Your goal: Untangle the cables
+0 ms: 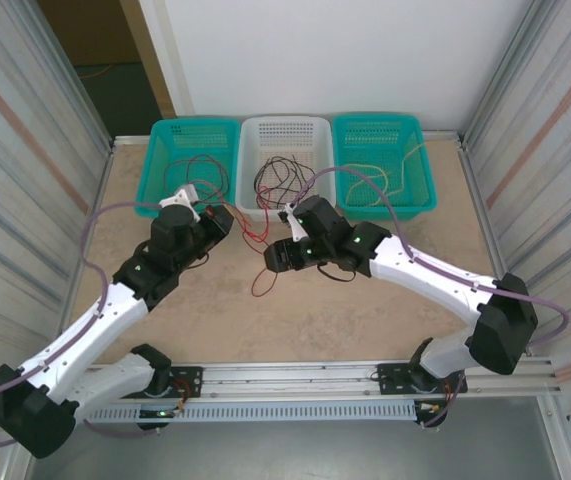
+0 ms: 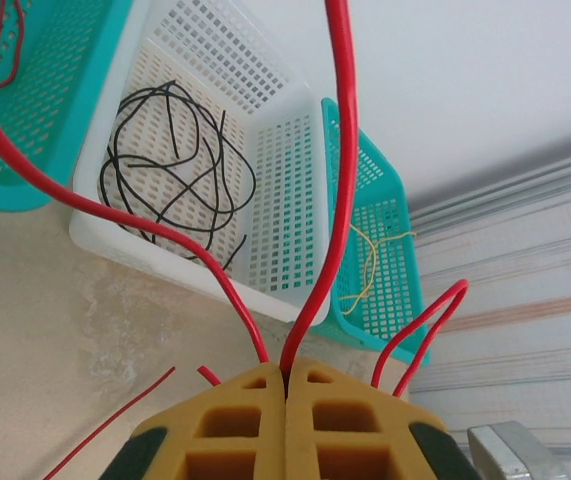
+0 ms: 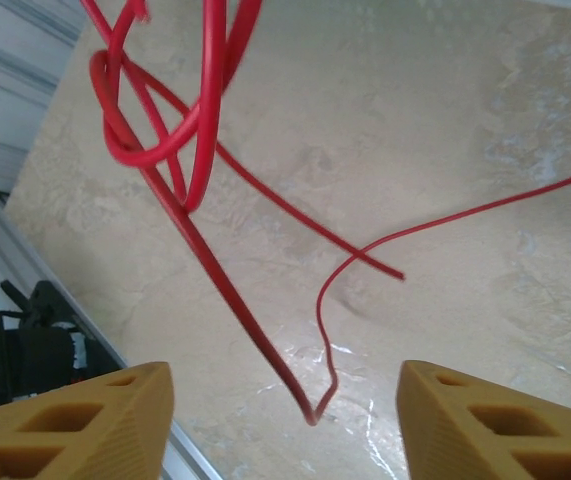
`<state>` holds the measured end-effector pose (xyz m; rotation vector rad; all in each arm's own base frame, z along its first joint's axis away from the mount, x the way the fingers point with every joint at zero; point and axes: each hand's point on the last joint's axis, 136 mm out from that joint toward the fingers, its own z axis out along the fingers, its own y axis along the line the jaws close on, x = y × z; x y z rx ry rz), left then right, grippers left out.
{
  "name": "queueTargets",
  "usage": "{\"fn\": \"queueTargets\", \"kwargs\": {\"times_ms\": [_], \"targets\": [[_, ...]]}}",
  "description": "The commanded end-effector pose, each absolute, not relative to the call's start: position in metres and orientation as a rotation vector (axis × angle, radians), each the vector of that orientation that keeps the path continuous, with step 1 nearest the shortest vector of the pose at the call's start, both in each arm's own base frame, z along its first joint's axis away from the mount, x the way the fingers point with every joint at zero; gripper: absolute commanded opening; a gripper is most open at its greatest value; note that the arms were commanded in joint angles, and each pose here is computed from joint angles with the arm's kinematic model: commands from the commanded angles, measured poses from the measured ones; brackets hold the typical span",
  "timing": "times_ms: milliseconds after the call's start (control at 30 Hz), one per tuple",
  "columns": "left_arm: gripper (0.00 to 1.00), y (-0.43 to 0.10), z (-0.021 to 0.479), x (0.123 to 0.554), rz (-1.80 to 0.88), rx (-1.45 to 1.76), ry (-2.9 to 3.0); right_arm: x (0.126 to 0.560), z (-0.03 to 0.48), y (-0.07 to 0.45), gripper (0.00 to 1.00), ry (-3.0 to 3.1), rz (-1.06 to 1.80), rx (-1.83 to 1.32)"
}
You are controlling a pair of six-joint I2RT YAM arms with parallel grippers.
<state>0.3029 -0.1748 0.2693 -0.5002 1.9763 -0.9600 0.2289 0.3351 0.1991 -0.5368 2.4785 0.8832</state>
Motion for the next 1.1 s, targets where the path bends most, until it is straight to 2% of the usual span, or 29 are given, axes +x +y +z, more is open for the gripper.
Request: {"fn": "queueTargets", "kwargs": {"times_ms": [0,67,100,200,233,400,533,700,833,933,1067], "targets": [[0.00,-0.169,0.280,0.304,-0.990,-0.537,1.931,0.225,0.203,0.345,0.64,2.461,0.967,-0.549],[0.00,-0.168,0.278,0.305,-0.998,-0.547,1.930,0.225,0.194,0.346,0.62,2.488,0.965,-0.545],[0.00,-0.168,0.277,0.305,-1.002,-0.549,1.928,0.225,0.190,0.346,0.58,2.500,0.957,-0.540],[0.00,-0.165,0.275,0.306,-0.991,-0.557,1.933,0.231,0.181,0.341,0.34,2.517,0.914,-0.507],[0.00,-0.164,0.275,0.306,-0.994,-0.561,1.933,0.234,0.180,0.338,0.33,2.522,0.904,-0.487],[0.00,-0.161,0.270,0.306,-1.032,-0.584,1.937,0.242,0.170,0.330,0.51,2.564,0.932,-0.437],[0.00,-0.160,0.267,0.305,-1.037,-0.594,1.938,0.244,0.162,0.331,0.46,2.586,0.931,-0.434],[0.00,-0.159,0.264,0.304,-1.035,-0.605,1.945,0.243,0.166,0.340,0.58,2.559,0.973,-0.450],[0.00,-0.159,0.261,0.303,-1.040,-0.618,1.947,0.244,0.162,0.342,0.62,2.557,0.943,-0.462],[0.00,-0.161,0.263,0.303,-1.060,-0.607,1.940,0.244,0.154,0.345,0.53,2.574,0.946,-0.459],[0.00,-0.160,0.266,0.303,-1.055,-0.595,1.933,0.247,0.153,0.348,0.24,2.576,0.943,-0.449]]}}
